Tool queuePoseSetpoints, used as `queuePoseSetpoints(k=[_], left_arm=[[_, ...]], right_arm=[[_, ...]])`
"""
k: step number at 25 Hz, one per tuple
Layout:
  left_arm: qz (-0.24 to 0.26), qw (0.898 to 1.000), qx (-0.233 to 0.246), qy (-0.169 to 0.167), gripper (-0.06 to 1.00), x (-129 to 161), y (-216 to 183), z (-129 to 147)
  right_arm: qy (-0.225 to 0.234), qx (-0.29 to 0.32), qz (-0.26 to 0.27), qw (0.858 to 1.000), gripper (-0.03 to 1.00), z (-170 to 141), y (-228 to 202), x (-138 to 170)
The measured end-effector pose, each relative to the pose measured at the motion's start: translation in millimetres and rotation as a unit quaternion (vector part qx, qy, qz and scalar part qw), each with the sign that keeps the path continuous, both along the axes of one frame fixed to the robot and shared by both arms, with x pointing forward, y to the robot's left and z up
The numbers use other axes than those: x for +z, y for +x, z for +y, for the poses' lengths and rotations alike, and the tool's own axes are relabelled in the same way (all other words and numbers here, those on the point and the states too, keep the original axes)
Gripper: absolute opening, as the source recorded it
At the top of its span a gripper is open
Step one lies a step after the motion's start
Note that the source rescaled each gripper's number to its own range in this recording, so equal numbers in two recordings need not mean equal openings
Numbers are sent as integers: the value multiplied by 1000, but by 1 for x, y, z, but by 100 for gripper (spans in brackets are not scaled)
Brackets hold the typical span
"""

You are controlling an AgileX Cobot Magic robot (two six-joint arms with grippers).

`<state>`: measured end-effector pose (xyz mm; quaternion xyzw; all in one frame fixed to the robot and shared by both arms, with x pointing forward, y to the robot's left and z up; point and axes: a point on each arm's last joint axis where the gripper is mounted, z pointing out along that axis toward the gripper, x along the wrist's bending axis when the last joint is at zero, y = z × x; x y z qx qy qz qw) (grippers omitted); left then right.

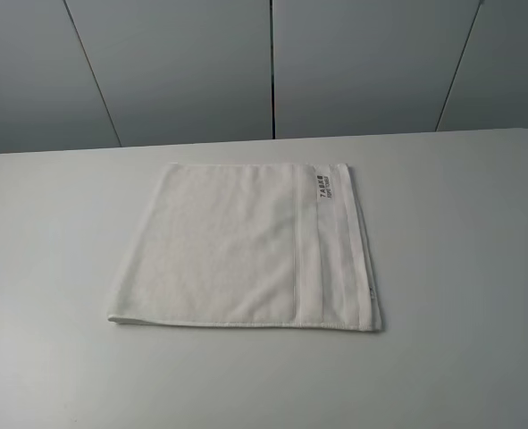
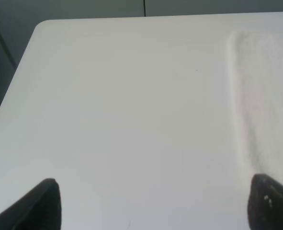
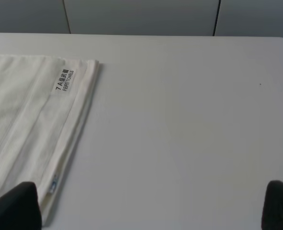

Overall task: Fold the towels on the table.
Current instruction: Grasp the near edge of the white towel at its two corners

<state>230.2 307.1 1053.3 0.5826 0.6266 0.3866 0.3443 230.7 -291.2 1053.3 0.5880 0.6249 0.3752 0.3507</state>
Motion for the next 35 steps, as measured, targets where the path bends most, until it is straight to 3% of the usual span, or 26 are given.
queuePoseSetpoints(k=[9, 19, 26, 35], left_arm=[[-13, 1000, 1, 5, 100, 9, -1, 1], [60, 998, -12, 23, 100, 33, 43, 1], [87, 991, -102, 24, 100, 59, 96, -11], [112, 963, -244, -8, 100, 81, 184, -33]], right_arm=[[11, 9, 53, 998, 100, 2, 10, 10], [-3, 32, 100, 995, 100, 2, 64, 51], [-14, 70, 113, 991, 100, 7, 116, 81], [-1, 159, 132, 978, 100, 22, 196, 107]])
